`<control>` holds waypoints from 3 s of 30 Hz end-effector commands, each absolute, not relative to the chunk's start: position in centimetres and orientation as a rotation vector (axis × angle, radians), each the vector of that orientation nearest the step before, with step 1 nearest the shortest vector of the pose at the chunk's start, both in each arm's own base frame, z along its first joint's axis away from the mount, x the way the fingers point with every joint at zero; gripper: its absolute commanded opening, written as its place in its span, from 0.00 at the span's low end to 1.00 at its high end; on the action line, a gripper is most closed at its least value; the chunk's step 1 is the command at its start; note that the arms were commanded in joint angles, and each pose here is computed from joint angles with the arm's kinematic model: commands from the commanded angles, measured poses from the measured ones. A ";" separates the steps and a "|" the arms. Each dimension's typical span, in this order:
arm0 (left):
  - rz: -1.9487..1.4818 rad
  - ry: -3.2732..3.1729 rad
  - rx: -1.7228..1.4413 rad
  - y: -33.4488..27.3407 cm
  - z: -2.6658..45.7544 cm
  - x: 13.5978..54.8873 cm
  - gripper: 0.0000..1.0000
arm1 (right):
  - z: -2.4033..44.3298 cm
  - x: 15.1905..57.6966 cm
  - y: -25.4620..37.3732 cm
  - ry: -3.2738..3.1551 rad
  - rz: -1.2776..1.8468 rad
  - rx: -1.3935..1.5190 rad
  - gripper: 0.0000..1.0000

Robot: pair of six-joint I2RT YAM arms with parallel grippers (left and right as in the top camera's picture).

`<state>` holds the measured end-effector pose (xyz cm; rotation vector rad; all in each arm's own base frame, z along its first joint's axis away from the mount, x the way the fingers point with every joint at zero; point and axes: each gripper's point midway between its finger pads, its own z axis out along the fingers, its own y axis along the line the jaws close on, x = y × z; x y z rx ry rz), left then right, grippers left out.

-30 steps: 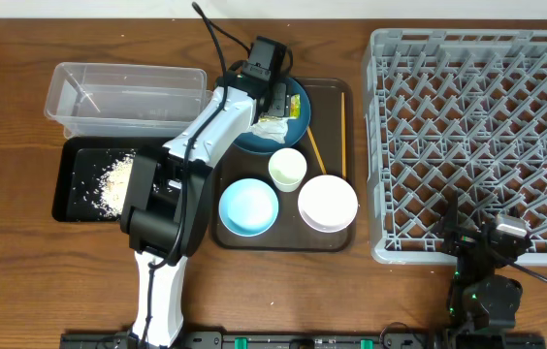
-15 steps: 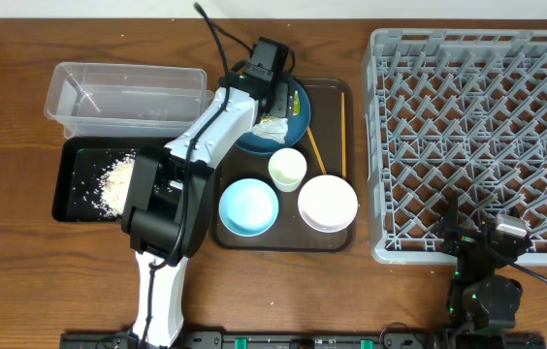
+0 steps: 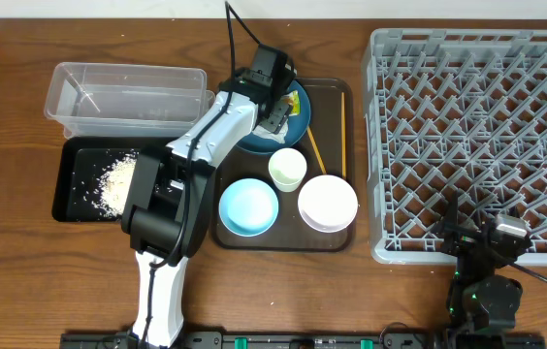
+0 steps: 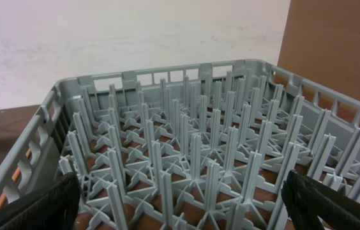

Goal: Sort waste into correct bins and load items into the dishwasher rack
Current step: 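Reach the left gripper to the blue plate and pinch the snack wrapper, then carry the wrapper with the left gripper and drop it into the clear bin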

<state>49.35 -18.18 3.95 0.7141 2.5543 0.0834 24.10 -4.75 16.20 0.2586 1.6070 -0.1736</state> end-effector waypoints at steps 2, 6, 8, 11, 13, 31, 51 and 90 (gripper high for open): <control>0.097 2.560 0.761 -18.1 3.2 49.0 0.72 | 16.0 24.1 -4.6 1.612 -0.161 0.264 0.99; 0.099 2.567 0.763 -18.1 2.8 49.0 0.59 | 16.0 24.1 -4.6 1.612 -0.161 0.264 0.99; 0.098 2.572 0.760 -18.1 2.7 48.9 0.52 | 16.0 24.1 -4.6 1.612 -0.161 0.264 0.99; 0.099 2.572 0.760 -18.1 2.8 48.9 0.45 | 16.0 24.1 -4.6 1.612 -0.161 0.264 0.99; 0.098 2.571 0.760 -18.1 2.8 48.9 0.38 | 16.0 24.1 -4.6 1.612 -0.161 0.264 0.99; -0.010 2.470 0.459 -17.8 13.8 48.3 0.06 | 16.0 24.1 -4.6 1.612 -0.161 0.264 0.99; 0.029 2.200 -1.069 1.4 18.0 48.5 0.06 | 16.0 24.1 -4.6 1.612 -0.161 0.264 0.99; -0.215 2.151 -1.534 3.0 15.4 46.6 0.46 | 16.0 24.1 -4.6 1.612 -0.161 0.264 0.99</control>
